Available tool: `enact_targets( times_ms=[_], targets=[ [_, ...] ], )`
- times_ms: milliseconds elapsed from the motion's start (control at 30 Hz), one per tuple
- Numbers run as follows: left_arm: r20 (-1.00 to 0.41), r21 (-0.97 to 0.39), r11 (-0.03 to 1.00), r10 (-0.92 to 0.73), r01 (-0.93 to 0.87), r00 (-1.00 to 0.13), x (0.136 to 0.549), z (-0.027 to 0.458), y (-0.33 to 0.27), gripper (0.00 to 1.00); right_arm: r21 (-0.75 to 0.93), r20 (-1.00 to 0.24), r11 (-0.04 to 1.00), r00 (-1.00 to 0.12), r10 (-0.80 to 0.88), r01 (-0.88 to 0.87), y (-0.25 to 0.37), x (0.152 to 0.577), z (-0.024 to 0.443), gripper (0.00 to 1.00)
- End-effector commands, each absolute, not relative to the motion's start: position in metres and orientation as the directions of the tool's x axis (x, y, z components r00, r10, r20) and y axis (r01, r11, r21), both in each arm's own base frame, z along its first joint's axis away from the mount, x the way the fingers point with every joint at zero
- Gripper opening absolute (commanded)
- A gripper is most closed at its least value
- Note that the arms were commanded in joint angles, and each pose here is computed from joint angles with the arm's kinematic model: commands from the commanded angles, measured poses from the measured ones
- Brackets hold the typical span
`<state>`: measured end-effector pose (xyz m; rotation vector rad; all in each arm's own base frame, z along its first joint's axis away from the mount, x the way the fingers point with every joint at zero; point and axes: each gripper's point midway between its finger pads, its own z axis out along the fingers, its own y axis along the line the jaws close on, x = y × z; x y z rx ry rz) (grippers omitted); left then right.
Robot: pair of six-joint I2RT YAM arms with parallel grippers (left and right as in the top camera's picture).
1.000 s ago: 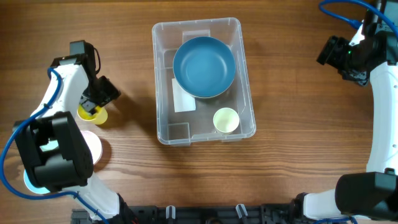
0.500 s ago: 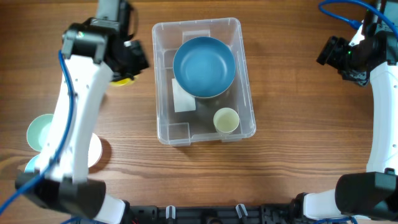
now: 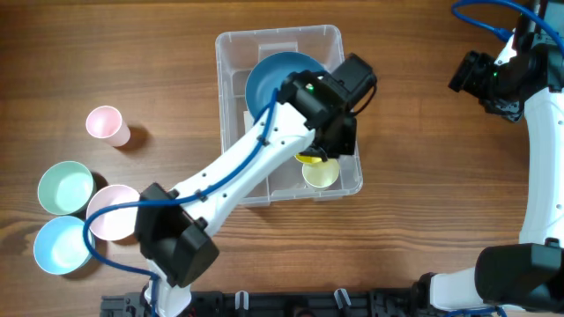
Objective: Pack container
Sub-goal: 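Drop the yellow cup into the cream cup in the container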
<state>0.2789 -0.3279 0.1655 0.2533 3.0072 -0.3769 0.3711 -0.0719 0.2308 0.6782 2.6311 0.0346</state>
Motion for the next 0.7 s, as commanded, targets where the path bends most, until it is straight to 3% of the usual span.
enact_targets(
  times_ms=[0, 100, 133, 167, 233, 367, 467, 600, 667],
  targets=[
    [-0.088, -0.253, 0.948, 0.176, 0.193, -0.980, 0.265, 0.160, -0.340, 0.04, 0.133, -0.408, 0.882, -0.786, 0.464, 0.452, -0.070, 0.368, 0.238, 0.84],
    [-0.074, -0.242, 0.950, 0.182, 0.195, -0.980, 0.261, 0.159, -0.338, 0.07, 0.133, -0.408, 0.882, -0.787, 0.464, 0.451, -0.070, 0.368, 0.238, 0.83],
    [-0.070, -0.239, 0.951, 0.182, 0.194, -0.981, 0.260, 0.159, -0.337, 0.19, 0.133, -0.407, 0.882, -0.787, 0.464, 0.452, -0.070, 0.368, 0.238, 0.84],
    [-0.065, -0.236, 0.953, 0.182, 0.193, -0.981, 0.259, 0.159, -0.336, 0.43, 0.133, -0.407, 0.882, -0.787, 0.464, 0.452, -0.070, 0.368, 0.238, 0.84],
    [-0.064, -0.232, 0.953, 0.186, 0.196, -0.980, 0.258, 0.159, -0.335, 0.61, 0.133, -0.407, 0.882, -0.787, 0.464, 0.452, -0.070, 0.368, 0.238, 0.84],
    [-0.160, -0.147, 0.979, 0.120, 0.144, -0.980, 0.292, 0.175, -0.295, 0.63, 0.132, -0.404, 0.882, -0.788, 0.464, 0.452, -0.070, 0.367, 0.237, 0.84],
    [-0.312, -0.065, 0.994, -0.100, -0.084, -0.945, 0.342, 0.222, -0.192, 0.68, 0.132, -0.404, 0.882, -0.788, 0.464, 0.452, -0.070, 0.367, 0.237, 0.84],
    [-0.348, -0.075, 0.885, -0.455, -0.460, -0.820, 0.383, 0.238, -0.043, 0.82, 0.132, -0.404, 0.882, -0.788, 0.464, 0.452, -0.069, 0.367, 0.237, 0.84],
    [-0.329, -0.061, 0.792, -0.590, -0.607, -0.737, 0.394, 0.222, 0.024, 0.82, 0.133, -0.404, 0.882, -0.788, 0.465, 0.452, -0.069, 0.367, 0.237, 0.84]
  ],
)
